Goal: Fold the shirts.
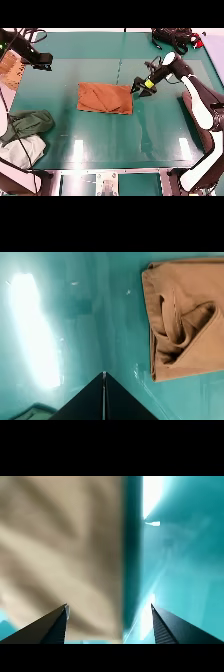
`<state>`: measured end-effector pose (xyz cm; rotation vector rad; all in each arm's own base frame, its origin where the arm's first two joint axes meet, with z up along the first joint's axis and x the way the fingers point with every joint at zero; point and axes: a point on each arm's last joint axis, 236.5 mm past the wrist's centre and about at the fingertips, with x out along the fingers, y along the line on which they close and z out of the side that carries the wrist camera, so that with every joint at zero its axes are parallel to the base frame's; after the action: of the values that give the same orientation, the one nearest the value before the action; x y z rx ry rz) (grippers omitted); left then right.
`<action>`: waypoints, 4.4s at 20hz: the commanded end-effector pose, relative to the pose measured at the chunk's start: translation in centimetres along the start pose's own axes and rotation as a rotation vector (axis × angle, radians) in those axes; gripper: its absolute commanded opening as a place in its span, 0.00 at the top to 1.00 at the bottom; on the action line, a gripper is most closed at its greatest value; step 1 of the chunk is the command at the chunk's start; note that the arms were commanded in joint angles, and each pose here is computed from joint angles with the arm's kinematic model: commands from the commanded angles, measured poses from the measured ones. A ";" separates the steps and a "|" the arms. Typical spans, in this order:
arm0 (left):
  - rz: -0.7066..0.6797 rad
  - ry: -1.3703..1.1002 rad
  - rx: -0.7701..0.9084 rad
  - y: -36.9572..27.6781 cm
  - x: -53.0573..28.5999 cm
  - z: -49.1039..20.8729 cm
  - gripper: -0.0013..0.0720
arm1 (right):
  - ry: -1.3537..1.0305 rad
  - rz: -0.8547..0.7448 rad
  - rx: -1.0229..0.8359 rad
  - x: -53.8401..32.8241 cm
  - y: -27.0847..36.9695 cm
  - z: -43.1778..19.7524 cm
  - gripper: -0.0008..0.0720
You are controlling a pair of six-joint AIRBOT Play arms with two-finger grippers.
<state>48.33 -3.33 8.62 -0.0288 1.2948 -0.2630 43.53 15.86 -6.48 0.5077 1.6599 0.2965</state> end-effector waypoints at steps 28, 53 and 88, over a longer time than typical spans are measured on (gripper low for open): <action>-0.127 0.036 -0.005 -2.7 0.9 -0.9 0.96 | -0.910 0.213 0.361 -39.8 -16.3 0.6 0.97; -0.167 0.059 0.002 -3.8 0.8 -1.4 0.96 | -0.891 -0.197 0.826 -34.9 -29.2 -13.2 0.97; -0.310 0.114 -0.042 -13.4 1.4 -16.8 0.96 | -0.458 0.066 0.012 -10.9 -3.5 -11.6 0.96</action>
<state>33.95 -13.48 8.67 -0.2254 1.3566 -0.5318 31.98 4.19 3.35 0.6801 1.2242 0.0978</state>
